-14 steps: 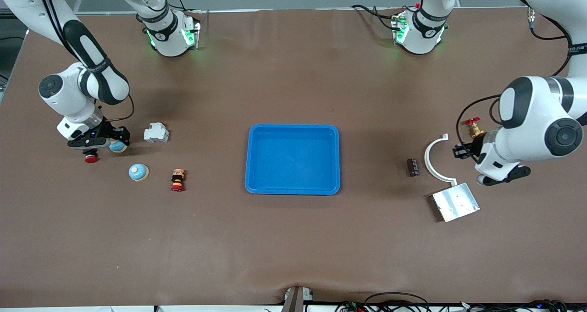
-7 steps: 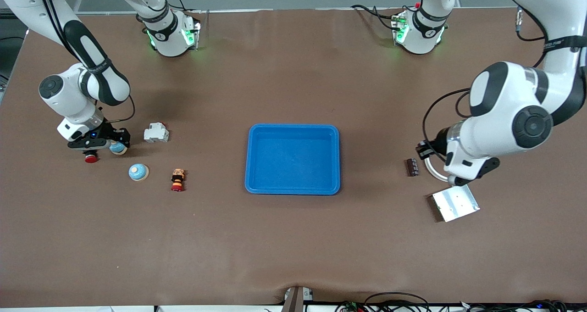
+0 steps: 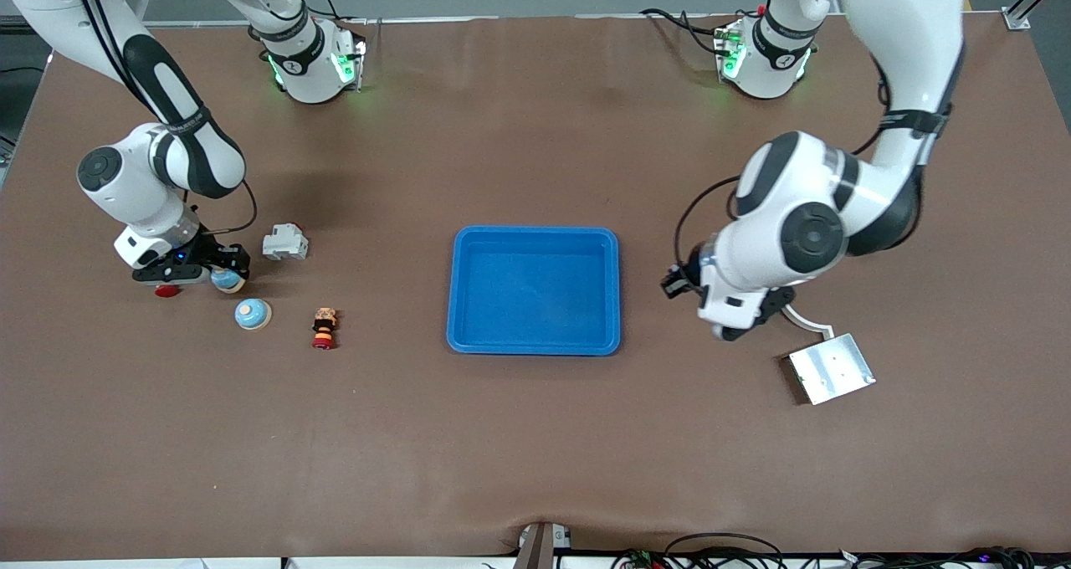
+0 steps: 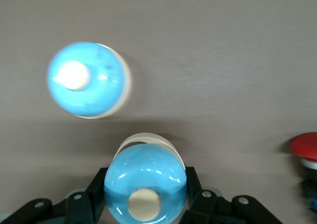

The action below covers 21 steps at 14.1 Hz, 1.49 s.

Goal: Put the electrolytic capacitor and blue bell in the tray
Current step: 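Carry the capacitor and the blue bell toward the blue tray with both grippers, then lower the capacitor into the tray and open the left gripper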

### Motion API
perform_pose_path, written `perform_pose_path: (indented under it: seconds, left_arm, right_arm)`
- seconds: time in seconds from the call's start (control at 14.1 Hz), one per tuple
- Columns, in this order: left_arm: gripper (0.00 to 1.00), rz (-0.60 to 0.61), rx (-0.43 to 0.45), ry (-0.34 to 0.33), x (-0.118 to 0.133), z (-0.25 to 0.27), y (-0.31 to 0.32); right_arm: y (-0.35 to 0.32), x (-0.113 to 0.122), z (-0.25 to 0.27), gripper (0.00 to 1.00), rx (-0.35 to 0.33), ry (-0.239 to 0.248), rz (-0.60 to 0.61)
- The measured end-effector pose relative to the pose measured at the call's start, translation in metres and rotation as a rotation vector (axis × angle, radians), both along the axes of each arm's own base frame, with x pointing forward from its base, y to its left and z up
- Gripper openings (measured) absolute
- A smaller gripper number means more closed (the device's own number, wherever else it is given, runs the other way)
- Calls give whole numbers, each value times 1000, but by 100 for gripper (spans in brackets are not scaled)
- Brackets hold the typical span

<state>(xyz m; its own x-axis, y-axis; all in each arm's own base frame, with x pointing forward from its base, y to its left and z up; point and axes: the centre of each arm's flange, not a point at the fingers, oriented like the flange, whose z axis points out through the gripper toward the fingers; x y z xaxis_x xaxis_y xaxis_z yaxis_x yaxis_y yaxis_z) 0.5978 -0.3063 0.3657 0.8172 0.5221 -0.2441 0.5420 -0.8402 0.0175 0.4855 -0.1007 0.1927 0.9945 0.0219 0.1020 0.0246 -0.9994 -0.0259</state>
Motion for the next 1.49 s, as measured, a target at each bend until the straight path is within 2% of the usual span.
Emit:
perform_pose_path:
  seconds: [0.14,0.43,0.64,1.0,1.28,1.49]
  left_arm:
    - [34,21,-5,-3,-12,-20,-37]
    - [34,42,-7,28,-34,-79,-89]
    - [34,34,9,50,-47,-116,-109]
    - [34,17,41,86,-58,-153,-114]
    - [34,9,58,109,-64,-174,-117]
    - [34,5,66,116,-67,-181,-118]
  right_arm:
    - [15,16,25,66,23,49,-17]
    - [55,41,87,66,48,98,-87]
    - [104,56,110,66,56,92,-168]
    - [206,63,130,66,75,73,-294]
    - [263,70,127,66,39,77,-379]
    - [295,83,117,66,39,83,-434]
